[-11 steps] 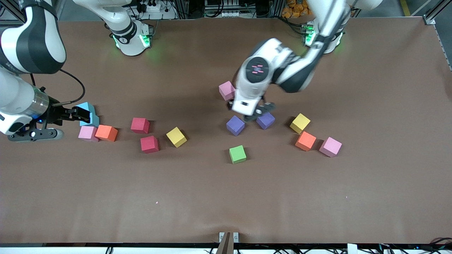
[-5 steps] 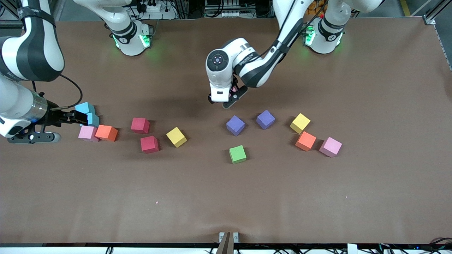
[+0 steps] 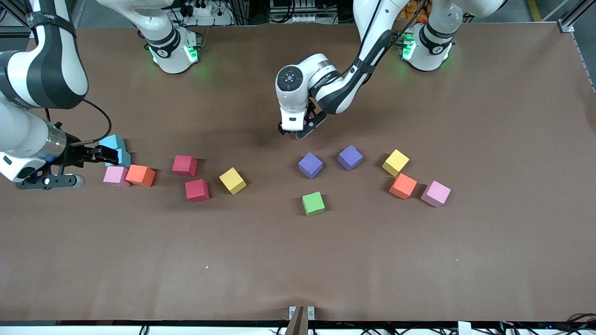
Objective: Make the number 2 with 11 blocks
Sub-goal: 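Reach and grasp the light pink cube with the left gripper, then lift the pink cube and set it down nearby with the left gripper, then grasp the purple cube with the left gripper while the right gripper reaches yellow, then place the purple cube beside the pink cube while the right gripper grasps yellow, then carry the yellow cube toward the pink cube with the right gripper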
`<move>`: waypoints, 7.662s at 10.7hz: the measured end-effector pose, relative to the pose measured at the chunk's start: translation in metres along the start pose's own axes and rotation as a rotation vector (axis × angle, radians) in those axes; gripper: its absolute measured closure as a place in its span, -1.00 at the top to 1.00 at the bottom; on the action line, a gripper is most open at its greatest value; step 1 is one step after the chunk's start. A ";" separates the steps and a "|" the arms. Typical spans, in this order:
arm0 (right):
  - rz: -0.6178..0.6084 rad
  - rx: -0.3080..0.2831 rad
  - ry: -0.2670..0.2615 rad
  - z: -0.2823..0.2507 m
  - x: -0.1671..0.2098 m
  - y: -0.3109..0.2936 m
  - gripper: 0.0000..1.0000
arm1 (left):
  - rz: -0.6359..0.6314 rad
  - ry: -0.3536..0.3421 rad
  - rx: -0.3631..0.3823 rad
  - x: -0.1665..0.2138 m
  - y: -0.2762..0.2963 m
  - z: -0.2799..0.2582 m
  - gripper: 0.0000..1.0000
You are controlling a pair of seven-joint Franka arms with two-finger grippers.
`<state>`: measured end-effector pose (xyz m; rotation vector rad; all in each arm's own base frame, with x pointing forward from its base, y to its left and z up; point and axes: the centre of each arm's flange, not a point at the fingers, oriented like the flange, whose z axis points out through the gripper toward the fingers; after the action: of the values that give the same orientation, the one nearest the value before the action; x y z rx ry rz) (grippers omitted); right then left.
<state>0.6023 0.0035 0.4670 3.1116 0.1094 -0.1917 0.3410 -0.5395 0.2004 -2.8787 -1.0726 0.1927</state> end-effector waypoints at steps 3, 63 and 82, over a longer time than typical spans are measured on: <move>-0.012 0.009 -0.021 0.021 -0.001 -0.009 1.00 | 0.010 0.003 -0.002 -0.004 -0.010 0.001 1.00; -0.551 0.012 0.220 0.235 -0.004 -0.296 1.00 | -0.836 0.029 -0.072 0.080 0.039 -0.026 0.20; -0.692 -0.021 0.140 0.232 0.000 -0.273 0.17 | -0.826 0.030 -0.140 -0.010 -0.044 -0.007 0.13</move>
<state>0.5543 0.2701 0.2321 2.9211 1.1711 0.0237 0.3060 -0.5128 0.2130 -2.2602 -2.1948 0.0227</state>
